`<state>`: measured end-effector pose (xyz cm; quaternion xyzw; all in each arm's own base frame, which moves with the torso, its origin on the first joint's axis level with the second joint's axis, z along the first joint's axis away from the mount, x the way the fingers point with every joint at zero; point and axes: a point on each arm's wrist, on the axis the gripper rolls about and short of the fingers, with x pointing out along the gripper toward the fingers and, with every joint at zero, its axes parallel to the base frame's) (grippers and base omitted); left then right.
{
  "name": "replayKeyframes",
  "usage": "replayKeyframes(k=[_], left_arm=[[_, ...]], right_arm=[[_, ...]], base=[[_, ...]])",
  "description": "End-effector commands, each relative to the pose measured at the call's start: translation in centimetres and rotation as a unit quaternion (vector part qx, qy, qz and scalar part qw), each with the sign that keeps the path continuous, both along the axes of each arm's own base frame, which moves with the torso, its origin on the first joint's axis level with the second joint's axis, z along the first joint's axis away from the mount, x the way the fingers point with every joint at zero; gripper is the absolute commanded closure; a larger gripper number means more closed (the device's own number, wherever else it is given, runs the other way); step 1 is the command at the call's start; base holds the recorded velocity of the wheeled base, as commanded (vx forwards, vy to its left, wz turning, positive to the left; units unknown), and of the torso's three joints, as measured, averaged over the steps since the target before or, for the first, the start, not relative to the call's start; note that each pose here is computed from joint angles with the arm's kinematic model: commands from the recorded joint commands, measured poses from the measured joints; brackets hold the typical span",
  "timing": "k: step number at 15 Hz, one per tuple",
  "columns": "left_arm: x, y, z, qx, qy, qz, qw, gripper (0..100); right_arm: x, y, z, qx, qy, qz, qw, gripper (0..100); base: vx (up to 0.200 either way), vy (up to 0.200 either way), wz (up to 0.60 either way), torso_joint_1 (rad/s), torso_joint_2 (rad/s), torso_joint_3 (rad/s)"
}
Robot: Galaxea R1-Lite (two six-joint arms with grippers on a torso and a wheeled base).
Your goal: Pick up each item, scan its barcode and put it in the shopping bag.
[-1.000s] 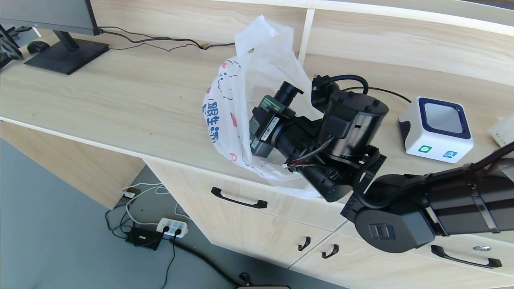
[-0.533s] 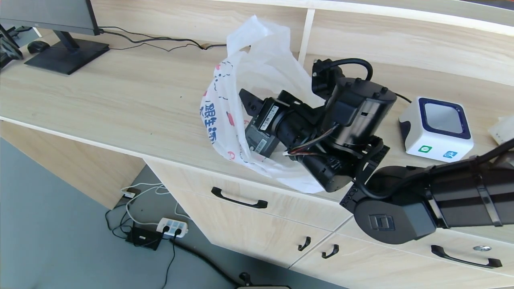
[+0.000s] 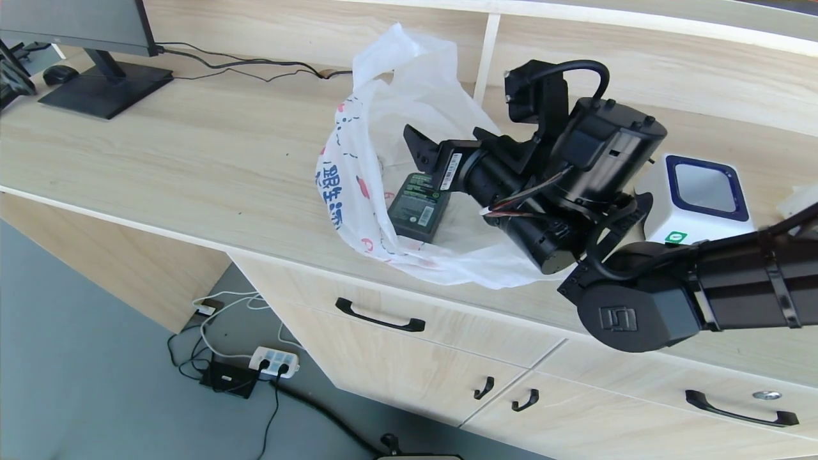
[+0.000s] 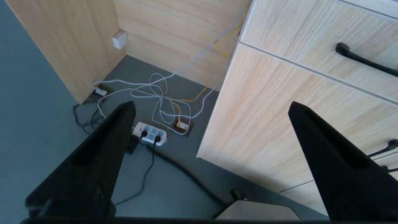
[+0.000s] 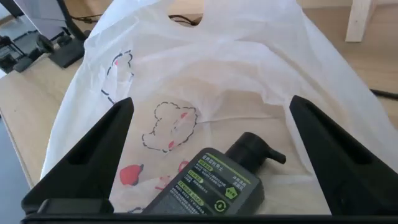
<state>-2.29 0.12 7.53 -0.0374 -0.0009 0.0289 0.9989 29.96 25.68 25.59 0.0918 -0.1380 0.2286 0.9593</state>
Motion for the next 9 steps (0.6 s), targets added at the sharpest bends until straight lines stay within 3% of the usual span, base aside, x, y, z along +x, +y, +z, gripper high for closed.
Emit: replayKeyframes(k=[1,3,4,5,7,9], left_arm=[[0.0,0.0,0.0,0.0,0.001,0.0,1.0,0],[0.0,0.0,0.0,0.0,0.001,0.0,1.0,0],[0.0,0.0,0.0,0.0,0.001,0.0,1.0,0],[0.0,0.0,0.0,0.0,0.001,0.0,1.0,0],[0.0,0.0,0.0,0.0,0.001,0.0,1.0,0],[0.0,0.0,0.0,0.0,0.001,0.0,1.0,0]], right_arm=[[-0.3,-0.4,0.8,-0.001,-0.013,-0.005,1.0,0],[-1.1,-1.0,2.6,-0.039,-0.064,0.0,0.997,0],[-2.1,-1.0,4.2,-0.084,-0.129,0.024,0.988,0],[-3.2,-0.8,5.0,-0.089,-0.152,0.035,0.984,0],[-5.7,0.1,5.4,-0.051,-0.149,0.079,0.984,0],[-6.3,0.0,5.5,-0.044,-0.149,0.088,0.984,0]], base=[[0.0,0.0,0.0,0.0,0.0,0.0],[0.0,0.0,0.0,0.0,0.0,0.0],[0.0,0.0,0.0,0.0,0.0,0.0],[0.0,0.0,0.0,0.0,0.0,0.0],[0.0,0.0,0.0,0.0,0.0,0.0],[0.0,0.0,0.0,0.0,0.0,0.0]])
